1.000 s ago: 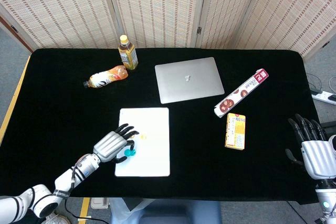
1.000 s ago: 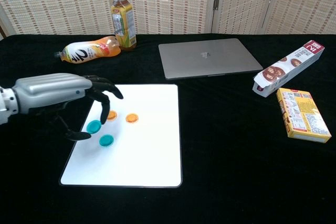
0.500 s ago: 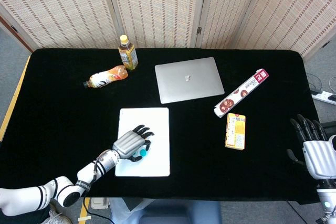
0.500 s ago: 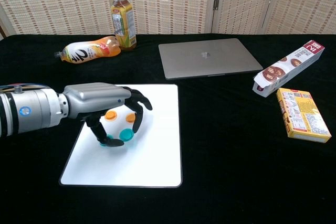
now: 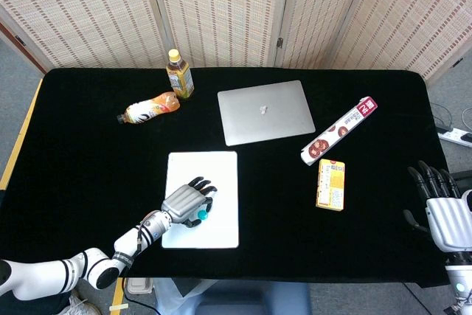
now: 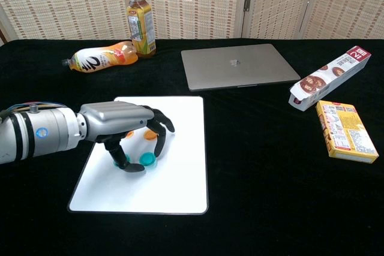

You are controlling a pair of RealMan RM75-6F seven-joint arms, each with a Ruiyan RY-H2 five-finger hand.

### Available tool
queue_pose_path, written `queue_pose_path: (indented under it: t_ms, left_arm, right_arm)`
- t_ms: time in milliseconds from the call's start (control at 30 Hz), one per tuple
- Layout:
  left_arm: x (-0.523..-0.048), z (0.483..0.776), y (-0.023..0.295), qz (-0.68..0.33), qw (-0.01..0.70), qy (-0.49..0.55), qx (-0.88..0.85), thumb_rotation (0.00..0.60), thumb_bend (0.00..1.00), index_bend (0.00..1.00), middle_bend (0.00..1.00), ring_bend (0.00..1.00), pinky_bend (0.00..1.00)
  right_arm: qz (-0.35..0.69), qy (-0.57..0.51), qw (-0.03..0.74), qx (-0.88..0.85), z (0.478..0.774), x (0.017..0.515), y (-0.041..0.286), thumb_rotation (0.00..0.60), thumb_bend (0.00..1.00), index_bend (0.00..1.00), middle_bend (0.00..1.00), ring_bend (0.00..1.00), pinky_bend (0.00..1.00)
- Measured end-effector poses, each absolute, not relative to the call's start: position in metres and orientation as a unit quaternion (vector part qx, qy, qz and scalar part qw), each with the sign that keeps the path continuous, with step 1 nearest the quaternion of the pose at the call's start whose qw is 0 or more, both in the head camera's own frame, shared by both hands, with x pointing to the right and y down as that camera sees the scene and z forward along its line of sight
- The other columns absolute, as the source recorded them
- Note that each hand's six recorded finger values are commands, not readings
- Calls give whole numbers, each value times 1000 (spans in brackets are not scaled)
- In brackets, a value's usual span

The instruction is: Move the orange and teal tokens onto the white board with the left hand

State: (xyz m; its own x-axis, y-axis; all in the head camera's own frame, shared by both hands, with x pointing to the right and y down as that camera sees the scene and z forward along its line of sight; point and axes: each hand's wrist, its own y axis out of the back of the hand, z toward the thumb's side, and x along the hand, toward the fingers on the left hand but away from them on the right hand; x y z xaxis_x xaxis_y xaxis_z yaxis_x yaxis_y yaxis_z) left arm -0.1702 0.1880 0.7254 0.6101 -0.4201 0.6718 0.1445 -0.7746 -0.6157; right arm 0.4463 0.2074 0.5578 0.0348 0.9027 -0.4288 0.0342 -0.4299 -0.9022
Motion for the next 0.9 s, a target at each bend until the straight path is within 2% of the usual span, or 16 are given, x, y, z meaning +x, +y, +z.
queue_pose_path:
  t_ms: [200,400,633,900]
  left_arm:
    - [-169,721,189,-431,325,85,-838,600,361,361,139,41,0]
    - [-178,704,175,-424,324,128,-836,600,361,330,134,40,0]
    - [-234,674,144,-440,320,229,-807,600,362,303,135,41,0]
    - [-322,645,133,-489,324,337,-737,600,362,275,132,41,0]
  right_arm:
    - [580,-382,374,-614,557,447,207,600,377,0,0,17,0]
    - [582,-385,375,-611,556,450,205,600,377,0,0,19,0]
    - [584,-390,371,-607,557,455,202,600,378,0,0,19,0]
    - [574,-397,362,-618,560,456,196,600,377,0,0,20,0]
